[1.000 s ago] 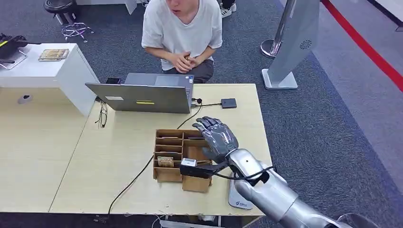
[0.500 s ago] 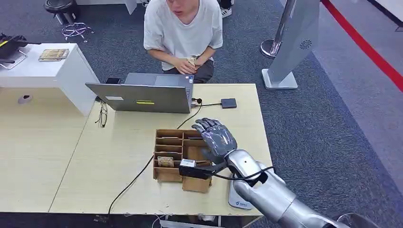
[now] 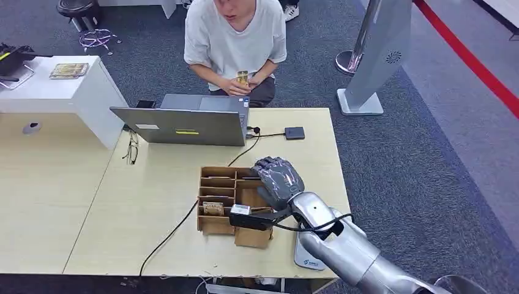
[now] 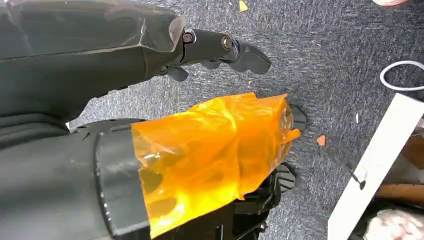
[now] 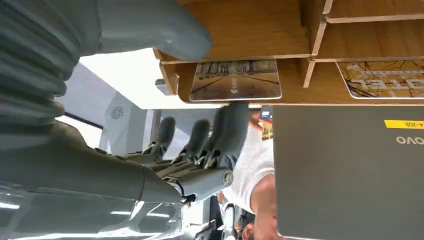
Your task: Pass the card to the sensor for recognition and then transmit it.
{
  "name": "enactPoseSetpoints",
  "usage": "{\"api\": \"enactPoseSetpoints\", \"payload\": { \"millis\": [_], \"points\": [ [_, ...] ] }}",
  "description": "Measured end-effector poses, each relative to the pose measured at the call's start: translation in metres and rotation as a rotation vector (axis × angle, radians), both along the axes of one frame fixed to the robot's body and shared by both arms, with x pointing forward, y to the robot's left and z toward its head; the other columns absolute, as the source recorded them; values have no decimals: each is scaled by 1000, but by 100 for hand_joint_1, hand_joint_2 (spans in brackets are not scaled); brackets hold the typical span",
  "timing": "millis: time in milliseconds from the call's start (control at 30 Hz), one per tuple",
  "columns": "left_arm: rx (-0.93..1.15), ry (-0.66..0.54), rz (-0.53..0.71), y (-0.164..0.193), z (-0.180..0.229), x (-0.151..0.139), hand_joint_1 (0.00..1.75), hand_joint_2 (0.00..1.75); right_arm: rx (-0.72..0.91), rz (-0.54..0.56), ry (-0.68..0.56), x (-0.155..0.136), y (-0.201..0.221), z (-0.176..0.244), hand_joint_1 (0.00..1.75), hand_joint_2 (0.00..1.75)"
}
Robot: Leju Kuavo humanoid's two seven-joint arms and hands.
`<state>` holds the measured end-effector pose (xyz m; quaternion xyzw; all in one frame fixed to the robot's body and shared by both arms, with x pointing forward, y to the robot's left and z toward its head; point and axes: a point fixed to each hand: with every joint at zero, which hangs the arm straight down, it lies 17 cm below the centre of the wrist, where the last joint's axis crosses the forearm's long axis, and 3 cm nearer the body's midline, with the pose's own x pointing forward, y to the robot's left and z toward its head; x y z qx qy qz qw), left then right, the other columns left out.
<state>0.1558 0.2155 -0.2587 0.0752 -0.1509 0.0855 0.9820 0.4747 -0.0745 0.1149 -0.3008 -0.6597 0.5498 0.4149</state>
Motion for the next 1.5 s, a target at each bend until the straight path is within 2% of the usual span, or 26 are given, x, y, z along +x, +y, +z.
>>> {"api": "enactPoseSetpoints", "payload": {
  "millis": [67,200,333,400,567,733,933,1200,1500],
  "points": [
    [0,0,0,0,0,0,0,0,0,0,1,0,0,0,96,175],
    [0,0,0,0,0,0,0,0,0,0,-1,0,0,0,89,175],
    [0,0,0,0,0,0,0,0,-2,0,0,0,0,0,108,175],
    [-2,0,0,0,0,0,0,0,-3,2,-1,1,0,0,126,175],
    [-3,1,0,-1,0,0,0,0,-3,4,-5,2,2,3,138,175],
    [-5,2,-4,-1,0,0,0,0,-2,4,-7,3,6,6,162,175],
    [-8,5,-6,-2,0,-1,0,0,0,5,-15,3,11,9,169,175],
    [-7,5,-6,-2,0,-1,0,0,1,8,-46,3,13,18,168,175],
    [-8,5,1,-1,0,-1,0,0,50,25,-106,2,21,51,169,175]
  ]
}}
